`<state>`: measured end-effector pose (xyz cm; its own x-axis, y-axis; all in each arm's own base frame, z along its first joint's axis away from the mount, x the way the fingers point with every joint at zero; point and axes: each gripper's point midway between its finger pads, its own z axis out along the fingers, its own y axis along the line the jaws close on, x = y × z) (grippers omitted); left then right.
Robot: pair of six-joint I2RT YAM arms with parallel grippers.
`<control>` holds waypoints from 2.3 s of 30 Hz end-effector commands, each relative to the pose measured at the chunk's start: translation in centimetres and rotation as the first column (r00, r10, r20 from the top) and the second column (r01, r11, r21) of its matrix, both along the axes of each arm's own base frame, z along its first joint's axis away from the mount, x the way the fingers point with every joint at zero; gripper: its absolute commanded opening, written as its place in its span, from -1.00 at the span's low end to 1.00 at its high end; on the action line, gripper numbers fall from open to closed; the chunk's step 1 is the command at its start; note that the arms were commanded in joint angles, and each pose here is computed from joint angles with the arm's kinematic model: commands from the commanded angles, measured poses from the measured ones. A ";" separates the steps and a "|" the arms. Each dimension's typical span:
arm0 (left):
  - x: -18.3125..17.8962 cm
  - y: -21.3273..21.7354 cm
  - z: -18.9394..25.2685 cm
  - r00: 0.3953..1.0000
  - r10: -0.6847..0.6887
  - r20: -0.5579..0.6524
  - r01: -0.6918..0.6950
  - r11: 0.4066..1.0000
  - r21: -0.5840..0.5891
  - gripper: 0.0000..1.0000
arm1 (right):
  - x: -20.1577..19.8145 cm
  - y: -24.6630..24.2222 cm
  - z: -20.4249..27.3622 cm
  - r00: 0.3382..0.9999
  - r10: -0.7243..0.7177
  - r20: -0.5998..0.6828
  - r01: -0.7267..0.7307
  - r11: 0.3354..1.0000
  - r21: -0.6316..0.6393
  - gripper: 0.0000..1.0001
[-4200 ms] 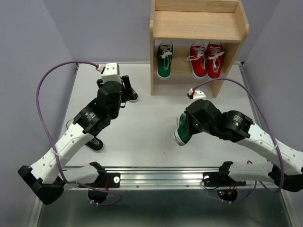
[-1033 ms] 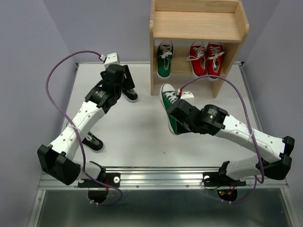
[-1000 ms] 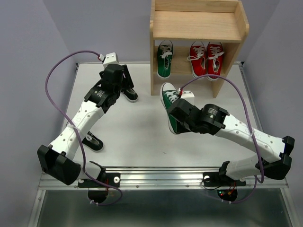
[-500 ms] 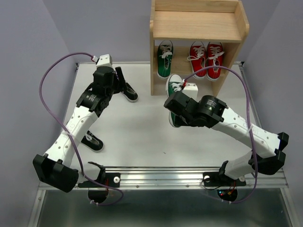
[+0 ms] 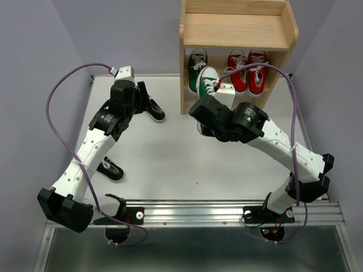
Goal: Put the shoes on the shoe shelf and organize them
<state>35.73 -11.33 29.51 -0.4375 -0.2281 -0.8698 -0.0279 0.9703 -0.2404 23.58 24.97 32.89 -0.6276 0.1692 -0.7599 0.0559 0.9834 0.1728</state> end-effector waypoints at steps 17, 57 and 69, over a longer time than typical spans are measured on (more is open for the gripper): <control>-0.3 0.3 3.8 0.995 -0.007 0.098 0.009 1.000 -0.024 0.46 | 2.7 -3.9 2.9 0.973 -0.103 0.204 0.119 0.991 -0.067 -0.98; -0.1 1.8 3.8 0.991 0.072 0.111 -0.072 0.997 -0.001 0.46 | 20.3 -4.9 0.9 0.974 -0.036 0.226 0.056 0.995 -0.084 -0.99; -0.3 2.3 4.1 0.990 0.082 0.116 -0.084 0.996 0.015 0.46 | 23.8 -4.6 1.4 0.965 -0.056 0.257 0.081 0.993 -0.089 -0.99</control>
